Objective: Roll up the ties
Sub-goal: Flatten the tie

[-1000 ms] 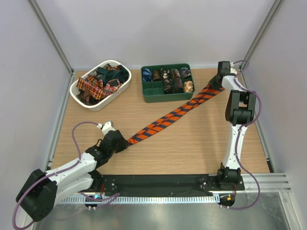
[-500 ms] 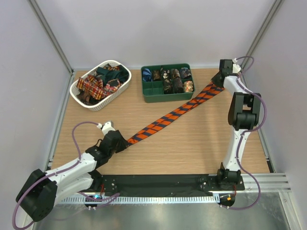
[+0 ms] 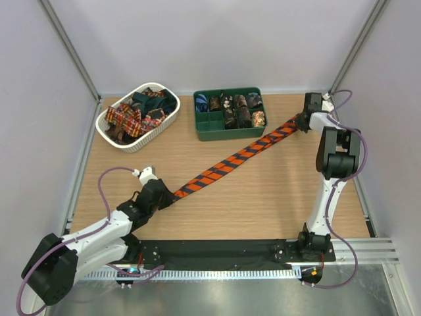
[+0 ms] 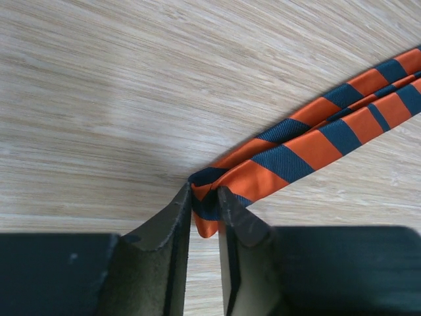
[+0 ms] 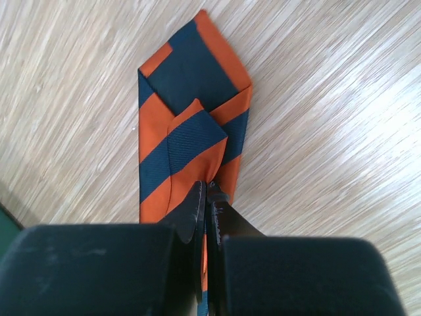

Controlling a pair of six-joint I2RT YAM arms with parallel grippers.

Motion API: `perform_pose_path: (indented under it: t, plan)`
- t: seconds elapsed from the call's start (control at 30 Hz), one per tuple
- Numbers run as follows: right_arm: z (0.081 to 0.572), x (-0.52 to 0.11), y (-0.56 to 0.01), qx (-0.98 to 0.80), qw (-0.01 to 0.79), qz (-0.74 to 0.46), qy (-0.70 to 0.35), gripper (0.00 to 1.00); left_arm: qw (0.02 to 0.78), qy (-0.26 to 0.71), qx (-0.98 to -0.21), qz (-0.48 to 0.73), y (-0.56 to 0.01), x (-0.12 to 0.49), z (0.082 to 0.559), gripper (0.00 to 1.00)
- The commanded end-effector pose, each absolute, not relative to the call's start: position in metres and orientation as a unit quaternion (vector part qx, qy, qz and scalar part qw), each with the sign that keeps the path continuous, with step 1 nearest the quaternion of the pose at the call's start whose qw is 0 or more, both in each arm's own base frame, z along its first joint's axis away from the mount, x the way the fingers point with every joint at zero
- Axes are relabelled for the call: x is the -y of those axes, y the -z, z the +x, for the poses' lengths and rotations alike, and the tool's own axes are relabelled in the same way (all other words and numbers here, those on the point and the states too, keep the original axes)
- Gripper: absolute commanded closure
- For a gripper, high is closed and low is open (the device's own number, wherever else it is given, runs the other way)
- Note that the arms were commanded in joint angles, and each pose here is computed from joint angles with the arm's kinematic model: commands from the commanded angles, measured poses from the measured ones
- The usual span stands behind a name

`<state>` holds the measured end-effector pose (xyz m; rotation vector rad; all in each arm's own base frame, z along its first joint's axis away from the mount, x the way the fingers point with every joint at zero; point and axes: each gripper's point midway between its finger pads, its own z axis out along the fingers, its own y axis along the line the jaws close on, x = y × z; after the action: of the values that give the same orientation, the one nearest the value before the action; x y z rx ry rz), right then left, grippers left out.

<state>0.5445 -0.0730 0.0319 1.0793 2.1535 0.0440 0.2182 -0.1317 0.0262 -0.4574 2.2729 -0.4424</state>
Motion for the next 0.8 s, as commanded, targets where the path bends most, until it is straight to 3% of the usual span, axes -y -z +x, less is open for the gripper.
perform_pose_path:
  t: [0.0, 0.27, 0.6, 0.7, 0.73, 0.77]
  plan:
    - [0.554, 0.085, -0.056, -0.813, 0.392, 0.430, -0.031, 0.99, 0.388, 0.169, -0.887, -0.182, -0.026, 0.130, 0.220, 0.79]
    - [0.564, 0.097, -0.032, -0.817, 0.373, 0.436, -0.057, 0.99, 0.367, 0.193, -0.891, -0.184, -0.019, 0.141, 0.216, 0.95]
    - [0.577, 0.116, -0.022, -0.815, 0.361, 0.446, -0.080, 0.99, 0.359, 0.236, -0.883, -0.188, -0.017, 0.177, 0.194, 0.99]
    - [0.580, 0.117, -0.028, -0.818, 0.363, 0.439, -0.081, 0.97, 0.359, 0.234, -0.883, -0.192, -0.014, 0.179, 0.189, 0.93]
    - [0.582, 0.117, -0.032, -0.820, 0.366, 0.433, -0.083, 0.90, 0.362, 0.211, -0.887, -0.195, -0.011, 0.171, 0.190, 0.80]
    - [0.582, 0.118, -0.035, -0.821, 0.367, 0.430, -0.079, 0.62, 0.363, 0.191, -0.890, -0.198, -0.010, 0.165, 0.190, 0.69]
